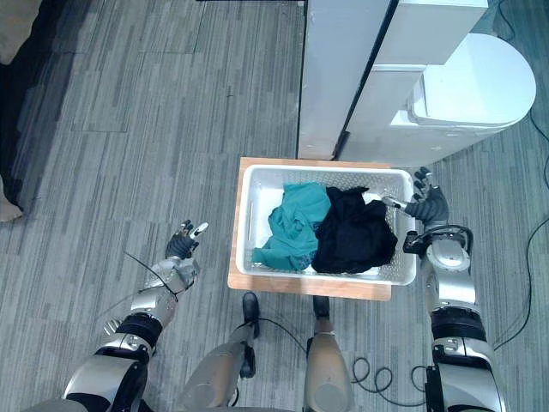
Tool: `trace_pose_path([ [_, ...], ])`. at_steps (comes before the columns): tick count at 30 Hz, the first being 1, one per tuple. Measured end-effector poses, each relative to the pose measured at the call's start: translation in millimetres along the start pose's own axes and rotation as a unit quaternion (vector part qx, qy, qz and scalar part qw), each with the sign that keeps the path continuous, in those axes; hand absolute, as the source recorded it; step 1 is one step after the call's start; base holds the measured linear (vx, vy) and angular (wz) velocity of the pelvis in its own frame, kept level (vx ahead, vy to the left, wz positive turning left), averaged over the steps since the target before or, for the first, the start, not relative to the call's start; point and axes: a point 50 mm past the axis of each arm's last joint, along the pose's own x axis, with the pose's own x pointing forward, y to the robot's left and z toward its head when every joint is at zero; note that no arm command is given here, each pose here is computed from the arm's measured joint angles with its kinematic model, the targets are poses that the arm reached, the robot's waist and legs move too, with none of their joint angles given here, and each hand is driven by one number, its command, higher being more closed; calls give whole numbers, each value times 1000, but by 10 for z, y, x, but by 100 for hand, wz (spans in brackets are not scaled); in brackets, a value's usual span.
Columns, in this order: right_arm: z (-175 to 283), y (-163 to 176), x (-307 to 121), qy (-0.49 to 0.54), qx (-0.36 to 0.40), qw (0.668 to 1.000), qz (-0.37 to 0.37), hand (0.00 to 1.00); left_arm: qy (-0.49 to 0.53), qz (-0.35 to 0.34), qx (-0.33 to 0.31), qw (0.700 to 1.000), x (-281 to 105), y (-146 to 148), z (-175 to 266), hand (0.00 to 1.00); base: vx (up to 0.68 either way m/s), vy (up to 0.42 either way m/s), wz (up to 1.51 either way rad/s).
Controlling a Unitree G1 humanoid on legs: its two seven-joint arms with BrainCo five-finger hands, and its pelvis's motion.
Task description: Pick up the laundry basket with both hands and put the clothes into the washing machine.
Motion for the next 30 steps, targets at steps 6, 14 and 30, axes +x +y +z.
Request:
trace_pose_path([
  [6,12,84,14,-7,9,1000,8,0,-24,-31,62,997,60,-182,168,0,43,-7,-1],
  [14,-45,29,-33,-12,49,998,-31,0,-67,-47,90,993,72,-345,369,0,50,-9,-2],
  [30,-606,-252,-438,84,72,989,-95,0,-91,-67,105,988,44,-483,450,0,46,-9,-3],
])
